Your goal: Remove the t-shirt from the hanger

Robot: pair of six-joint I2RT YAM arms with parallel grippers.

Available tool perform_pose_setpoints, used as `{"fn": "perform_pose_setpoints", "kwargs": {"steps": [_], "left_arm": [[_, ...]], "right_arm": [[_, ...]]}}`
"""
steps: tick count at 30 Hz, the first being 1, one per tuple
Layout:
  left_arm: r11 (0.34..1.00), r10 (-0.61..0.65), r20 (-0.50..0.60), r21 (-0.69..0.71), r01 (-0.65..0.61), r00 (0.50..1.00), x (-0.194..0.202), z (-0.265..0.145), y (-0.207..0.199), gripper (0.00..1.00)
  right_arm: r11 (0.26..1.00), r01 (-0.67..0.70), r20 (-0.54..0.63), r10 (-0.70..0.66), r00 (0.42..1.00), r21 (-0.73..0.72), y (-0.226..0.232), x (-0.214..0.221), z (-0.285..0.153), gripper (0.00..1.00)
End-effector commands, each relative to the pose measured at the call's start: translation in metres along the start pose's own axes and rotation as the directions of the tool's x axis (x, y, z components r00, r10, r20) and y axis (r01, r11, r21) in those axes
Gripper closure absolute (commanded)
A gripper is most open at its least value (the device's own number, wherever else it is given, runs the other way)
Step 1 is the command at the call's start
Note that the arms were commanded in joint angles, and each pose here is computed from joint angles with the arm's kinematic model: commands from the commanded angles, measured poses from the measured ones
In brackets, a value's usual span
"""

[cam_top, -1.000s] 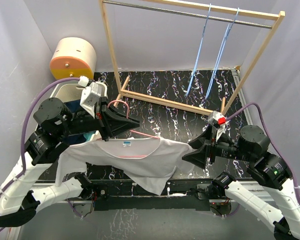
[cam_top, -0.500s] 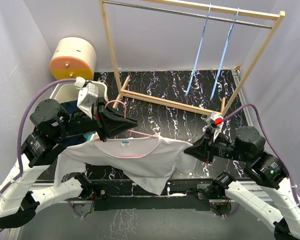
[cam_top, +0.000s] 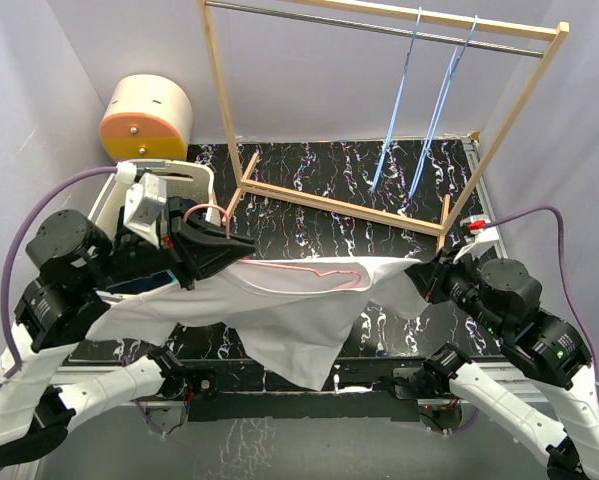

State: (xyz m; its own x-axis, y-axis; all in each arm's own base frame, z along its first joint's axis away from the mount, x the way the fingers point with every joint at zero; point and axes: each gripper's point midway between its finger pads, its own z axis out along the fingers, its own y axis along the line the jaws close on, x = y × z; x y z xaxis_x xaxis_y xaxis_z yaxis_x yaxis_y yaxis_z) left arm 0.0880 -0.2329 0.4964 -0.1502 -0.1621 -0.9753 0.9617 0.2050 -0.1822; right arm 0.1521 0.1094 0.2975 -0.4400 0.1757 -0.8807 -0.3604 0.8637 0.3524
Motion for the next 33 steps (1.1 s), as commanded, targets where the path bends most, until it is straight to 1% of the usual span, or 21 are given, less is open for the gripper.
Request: {"fn": "perform_pose_setpoints", "kwargs": {"steps": [1,3,5,8,11,13,15,16,17,20,23,27,28,30,33], "left_arm": [[0.998,0.062,0.089,-0.003,-0.062,0.994,-0.029,-0.027,-0.019,1.0],[0.998,0.067,0.104,-0.013,-0.066,0.992,-0.031,-0.032,-0.02,1.0],[0.997,0.07,0.12,-0.022,-0.068,0.99,-0.034,-0.034,-0.02,1.0],[0.997,0.07,0.133,-0.024,-0.067,0.989,-0.033,-0.029,-0.016,1.0],[0.998,0.058,0.148,-0.008,-0.058,0.987,-0.028,-0.018,-0.011,1.0],[0.999,0.045,0.147,0.009,-0.047,0.988,-0.023,-0.008,-0.007,1.0],[0.999,0.034,0.141,0.012,-0.036,0.989,-0.017,0.002,-0.001,1.0],[0.999,0.028,0.135,0.02,-0.031,0.99,-0.014,0.006,0.001,1.0],[0.999,0.021,0.124,0.024,-0.024,0.992,-0.01,0.011,0.004,1.0],[1.0,0.014,0.094,0.026,-0.016,0.995,0.0,0.021,0.011,1.0],[0.999,-0.004,0.075,0.052,0.001,0.997,0.008,0.03,0.013,1.0],[0.99,-0.041,0.027,0.137,0.037,0.999,0.02,0.042,0.007,1.0],[0.986,-0.053,0.015,0.159,0.05,0.998,0.023,0.045,0.005,1.0],[0.977,-0.071,0.008,0.202,0.068,0.997,0.025,0.051,0.002,1.0],[0.962,-0.1,-0.005,0.253,0.098,0.995,0.029,0.061,0.0,1.0]], "right_arm": [[0.985,-0.077,0.043,0.071,0.997,0.155,-0.026,-0.003,0.0,0.92],[0.983,-0.081,0.009,0.081,0.997,0.165,-0.028,0.007,0.006,0.92],[0.988,-0.075,-0.028,0.08,0.996,0.136,-0.022,0.015,0.012,0.92],[0.999,-0.046,-0.105,0.045,0.993,-0.009,0.004,0.025,0.019,0.92],[0.984,-0.027,-0.155,-0.001,0.988,-0.178,0.033,0.032,0.019,0.92],[0.96,-0.014,-0.166,-0.034,0.986,-0.28,0.05,0.032,0.013,0.85],[0.935,-0.002,-0.155,-0.057,0.986,-0.355,0.063,0.026,0.004,0.67],[0.924,0.01,-0.144,-0.07,0.987,-0.382,0.068,0.022,-0.002,0.61],[0.914,0.023,-0.123,-0.079,0.989,-0.404,0.073,0.014,-0.01,0.58],[0.895,0.059,-0.08,-0.105,0.991,-0.443,0.082,-0.006,-0.031,0.55],[0.857,0.099,-0.033,-0.134,0.99,-0.506,0.097,-0.026,-0.054,0.55],[0.754,0.164,0.048,-0.173,0.984,-0.636,0.127,-0.05,-0.081,0.54],[0.726,0.175,0.064,-0.178,0.982,-0.664,0.134,-0.055,-0.084,0.53],[0.695,0.192,0.088,-0.183,0.979,-0.693,0.143,-0.064,-0.082,0.52],[0.667,0.202,0.085,-0.204,0.975,-0.717,0.151,-0.068,-0.069,0.5]]}}
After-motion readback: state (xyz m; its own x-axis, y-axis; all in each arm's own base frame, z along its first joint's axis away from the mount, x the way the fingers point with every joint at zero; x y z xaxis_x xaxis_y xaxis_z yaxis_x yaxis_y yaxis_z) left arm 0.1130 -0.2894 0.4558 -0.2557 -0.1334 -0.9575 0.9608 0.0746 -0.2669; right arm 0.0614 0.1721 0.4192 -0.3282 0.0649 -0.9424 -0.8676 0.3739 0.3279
